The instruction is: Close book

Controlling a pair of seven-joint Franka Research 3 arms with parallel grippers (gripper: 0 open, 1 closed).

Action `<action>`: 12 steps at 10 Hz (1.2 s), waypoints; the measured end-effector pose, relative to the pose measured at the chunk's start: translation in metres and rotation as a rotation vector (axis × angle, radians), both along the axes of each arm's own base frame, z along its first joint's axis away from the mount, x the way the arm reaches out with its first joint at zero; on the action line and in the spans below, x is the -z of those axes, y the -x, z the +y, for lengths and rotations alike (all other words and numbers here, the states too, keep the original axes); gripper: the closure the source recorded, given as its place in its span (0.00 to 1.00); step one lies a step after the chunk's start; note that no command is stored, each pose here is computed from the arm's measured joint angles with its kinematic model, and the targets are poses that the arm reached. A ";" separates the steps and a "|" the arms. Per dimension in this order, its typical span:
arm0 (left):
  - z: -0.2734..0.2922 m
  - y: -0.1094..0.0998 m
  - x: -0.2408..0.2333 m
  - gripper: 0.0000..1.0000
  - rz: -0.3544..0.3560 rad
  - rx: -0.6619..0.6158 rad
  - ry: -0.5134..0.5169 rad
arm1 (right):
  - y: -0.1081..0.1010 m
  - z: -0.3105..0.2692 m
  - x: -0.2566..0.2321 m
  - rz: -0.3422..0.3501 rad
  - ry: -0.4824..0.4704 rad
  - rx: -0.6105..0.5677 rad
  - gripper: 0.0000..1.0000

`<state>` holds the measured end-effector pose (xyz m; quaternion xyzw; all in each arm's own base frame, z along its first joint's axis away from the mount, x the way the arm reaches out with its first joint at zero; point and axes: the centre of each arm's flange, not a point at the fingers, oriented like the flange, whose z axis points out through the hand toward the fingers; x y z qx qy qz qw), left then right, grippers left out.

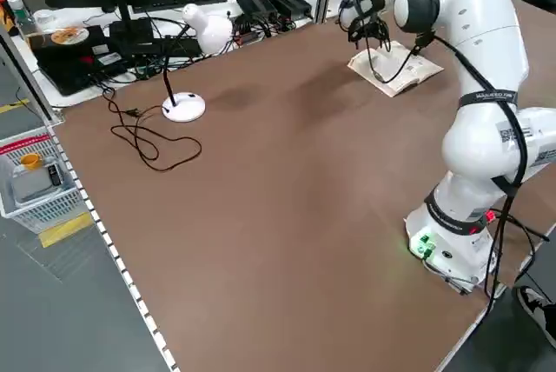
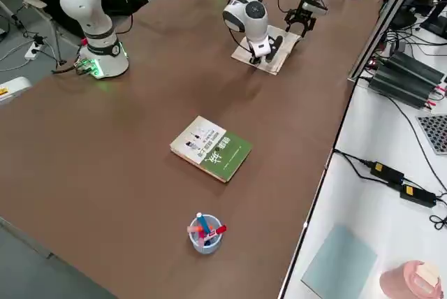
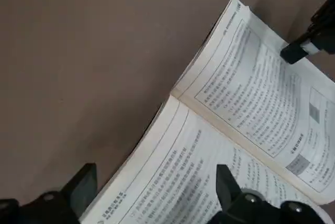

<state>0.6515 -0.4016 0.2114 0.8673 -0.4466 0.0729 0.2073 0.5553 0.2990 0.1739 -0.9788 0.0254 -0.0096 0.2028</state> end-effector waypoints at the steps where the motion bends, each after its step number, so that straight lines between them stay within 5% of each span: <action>1: 0.000 0.000 0.003 0.00 0.001 -0.002 0.000 | 0.000 0.000 0.000 0.000 0.000 0.000 0.99; 12: -0.002 0.002 0.022 0.00 0.053 -0.061 0.056 | 0.000 0.000 0.000 0.000 0.000 0.000 0.99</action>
